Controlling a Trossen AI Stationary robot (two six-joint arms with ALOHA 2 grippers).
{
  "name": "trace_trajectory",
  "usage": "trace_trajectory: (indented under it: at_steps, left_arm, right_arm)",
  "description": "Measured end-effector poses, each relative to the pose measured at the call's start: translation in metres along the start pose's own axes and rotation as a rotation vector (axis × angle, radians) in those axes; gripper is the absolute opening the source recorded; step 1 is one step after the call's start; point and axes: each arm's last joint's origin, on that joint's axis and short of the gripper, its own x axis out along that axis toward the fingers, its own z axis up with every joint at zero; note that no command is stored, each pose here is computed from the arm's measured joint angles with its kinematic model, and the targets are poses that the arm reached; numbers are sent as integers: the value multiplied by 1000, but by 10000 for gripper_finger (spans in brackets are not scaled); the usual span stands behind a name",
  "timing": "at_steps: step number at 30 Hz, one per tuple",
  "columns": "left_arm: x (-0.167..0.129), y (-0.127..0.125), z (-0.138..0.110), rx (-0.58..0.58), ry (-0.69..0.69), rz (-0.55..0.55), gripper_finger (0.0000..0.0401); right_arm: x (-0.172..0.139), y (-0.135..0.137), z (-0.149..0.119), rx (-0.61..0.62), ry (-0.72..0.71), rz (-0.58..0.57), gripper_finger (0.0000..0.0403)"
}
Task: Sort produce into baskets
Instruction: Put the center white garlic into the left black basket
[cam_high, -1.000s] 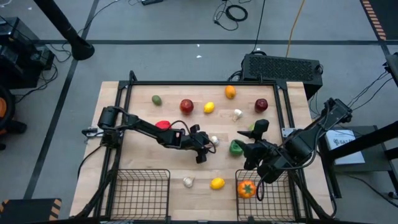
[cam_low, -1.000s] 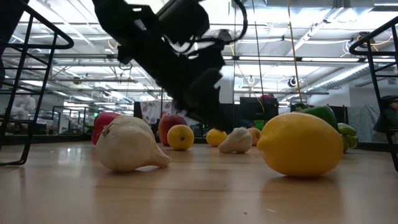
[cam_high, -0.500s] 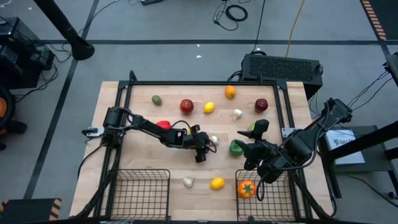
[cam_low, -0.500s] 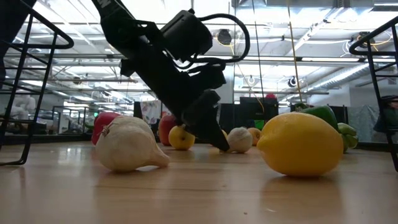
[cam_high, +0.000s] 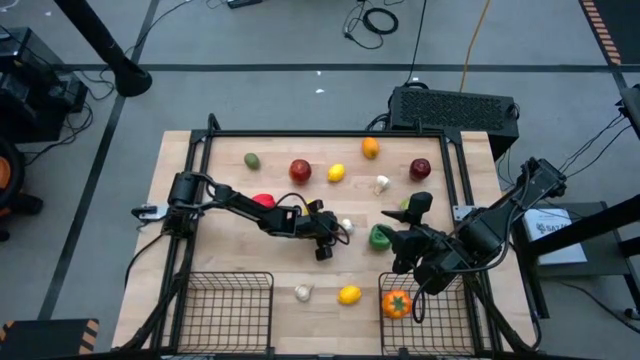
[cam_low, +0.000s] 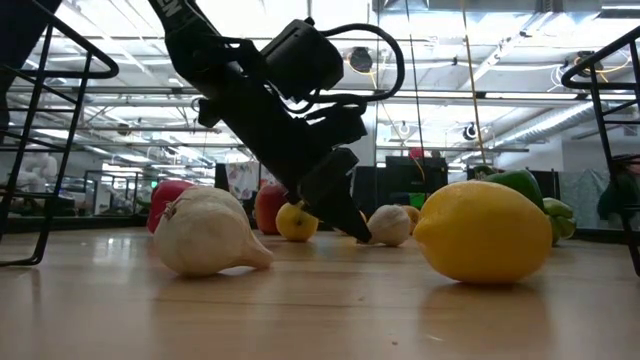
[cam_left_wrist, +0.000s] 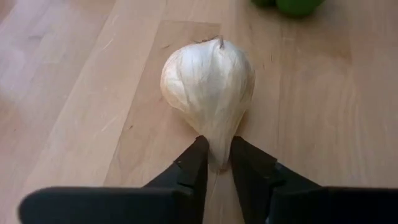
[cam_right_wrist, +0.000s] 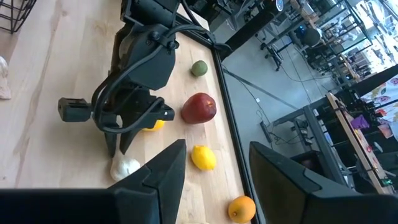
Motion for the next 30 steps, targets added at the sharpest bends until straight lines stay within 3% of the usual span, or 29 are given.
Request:
trace_trajectory:
  at_steps: [12, 17, 24, 30]
  left_arm:
    - [-2, 0, 2, 11, -2, -3, 44]
    - [-15, 0, 21, 1, -61, -16, 43]
    - [-59, 3, 53, 2, -89, -16, 43]
    - [-130, 6, 69, -28, -87, -46, 43]
  right_arm:
    - [0, 1, 0, -1, 3, 15, 168]
    - [0, 1, 0, -1, 4, 15, 168]
    - [0, 1, 0, -1, 4, 15, 168]
    - [0, 0, -1, 10, 11, 15, 168]
